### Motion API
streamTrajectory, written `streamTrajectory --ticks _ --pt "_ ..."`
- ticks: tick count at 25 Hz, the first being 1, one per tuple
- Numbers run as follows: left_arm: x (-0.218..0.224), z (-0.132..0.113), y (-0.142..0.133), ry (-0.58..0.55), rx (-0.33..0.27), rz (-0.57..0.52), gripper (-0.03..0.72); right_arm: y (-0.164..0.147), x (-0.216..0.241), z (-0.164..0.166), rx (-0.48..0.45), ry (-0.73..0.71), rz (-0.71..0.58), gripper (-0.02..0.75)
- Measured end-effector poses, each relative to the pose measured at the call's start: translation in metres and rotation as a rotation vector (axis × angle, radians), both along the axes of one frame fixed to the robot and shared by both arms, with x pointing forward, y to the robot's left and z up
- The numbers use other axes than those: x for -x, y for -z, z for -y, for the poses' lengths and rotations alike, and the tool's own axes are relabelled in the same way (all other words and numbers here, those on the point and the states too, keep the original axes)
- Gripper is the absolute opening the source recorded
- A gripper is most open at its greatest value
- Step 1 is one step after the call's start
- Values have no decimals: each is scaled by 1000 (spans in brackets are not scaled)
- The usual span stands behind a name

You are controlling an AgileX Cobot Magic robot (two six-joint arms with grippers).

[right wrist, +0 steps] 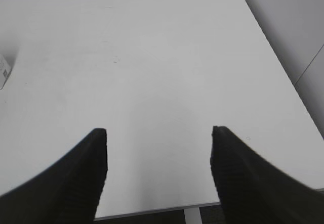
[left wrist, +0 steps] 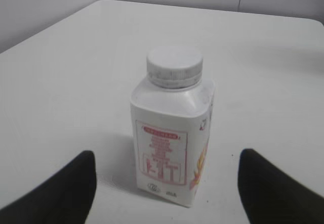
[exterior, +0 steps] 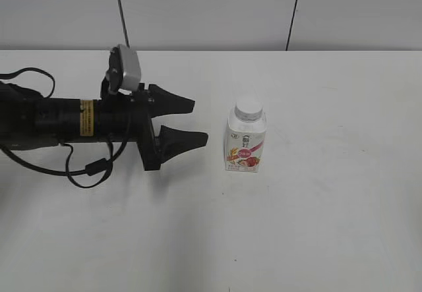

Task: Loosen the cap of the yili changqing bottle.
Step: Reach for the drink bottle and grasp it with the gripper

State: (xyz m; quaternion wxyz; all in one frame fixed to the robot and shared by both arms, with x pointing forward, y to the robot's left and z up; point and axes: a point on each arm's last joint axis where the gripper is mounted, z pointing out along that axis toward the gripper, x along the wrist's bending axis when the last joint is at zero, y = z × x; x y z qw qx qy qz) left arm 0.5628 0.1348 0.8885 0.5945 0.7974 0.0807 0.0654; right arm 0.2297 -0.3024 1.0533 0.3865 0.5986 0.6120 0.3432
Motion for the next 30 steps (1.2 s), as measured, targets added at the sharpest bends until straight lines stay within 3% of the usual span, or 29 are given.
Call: streamTrajectory --ticks 10,30 --pt "-9 41 15 92 10 2 531 0 0 0 0 0 0 510" --pt "-27 66 33 117 17 -10 533 0 0 0 0 0 0 510"
